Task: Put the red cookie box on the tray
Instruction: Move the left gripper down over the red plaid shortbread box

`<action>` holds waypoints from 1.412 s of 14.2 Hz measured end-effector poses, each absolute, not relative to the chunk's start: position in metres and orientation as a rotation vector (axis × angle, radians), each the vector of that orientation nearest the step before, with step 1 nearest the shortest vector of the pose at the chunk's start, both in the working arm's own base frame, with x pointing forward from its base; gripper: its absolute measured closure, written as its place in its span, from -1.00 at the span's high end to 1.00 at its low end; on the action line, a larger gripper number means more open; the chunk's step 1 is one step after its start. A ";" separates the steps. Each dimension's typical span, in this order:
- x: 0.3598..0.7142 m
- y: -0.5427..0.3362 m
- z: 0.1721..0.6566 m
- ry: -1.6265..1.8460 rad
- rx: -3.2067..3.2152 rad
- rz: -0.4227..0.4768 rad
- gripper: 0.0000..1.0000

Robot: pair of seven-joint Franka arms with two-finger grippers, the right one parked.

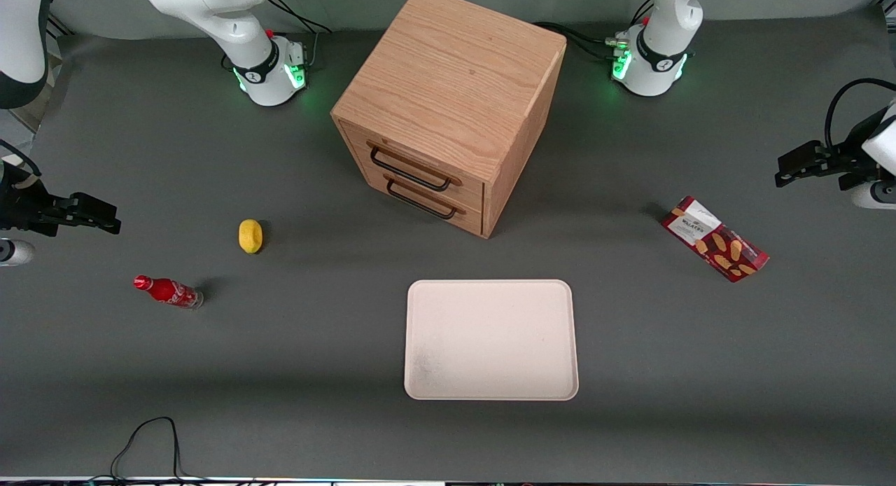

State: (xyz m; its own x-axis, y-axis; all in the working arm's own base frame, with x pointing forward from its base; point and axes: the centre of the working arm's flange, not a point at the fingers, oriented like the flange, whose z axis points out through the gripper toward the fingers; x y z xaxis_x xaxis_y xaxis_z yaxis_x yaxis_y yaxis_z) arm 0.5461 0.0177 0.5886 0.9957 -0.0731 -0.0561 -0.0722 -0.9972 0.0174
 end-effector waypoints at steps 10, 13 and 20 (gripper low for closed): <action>0.541 0.023 0.570 -0.087 3.125 -0.169 1.00; 0.545 0.052 0.505 0.229 3.128 -0.176 1.00; 0.553 0.060 0.343 0.945 3.042 -0.246 0.99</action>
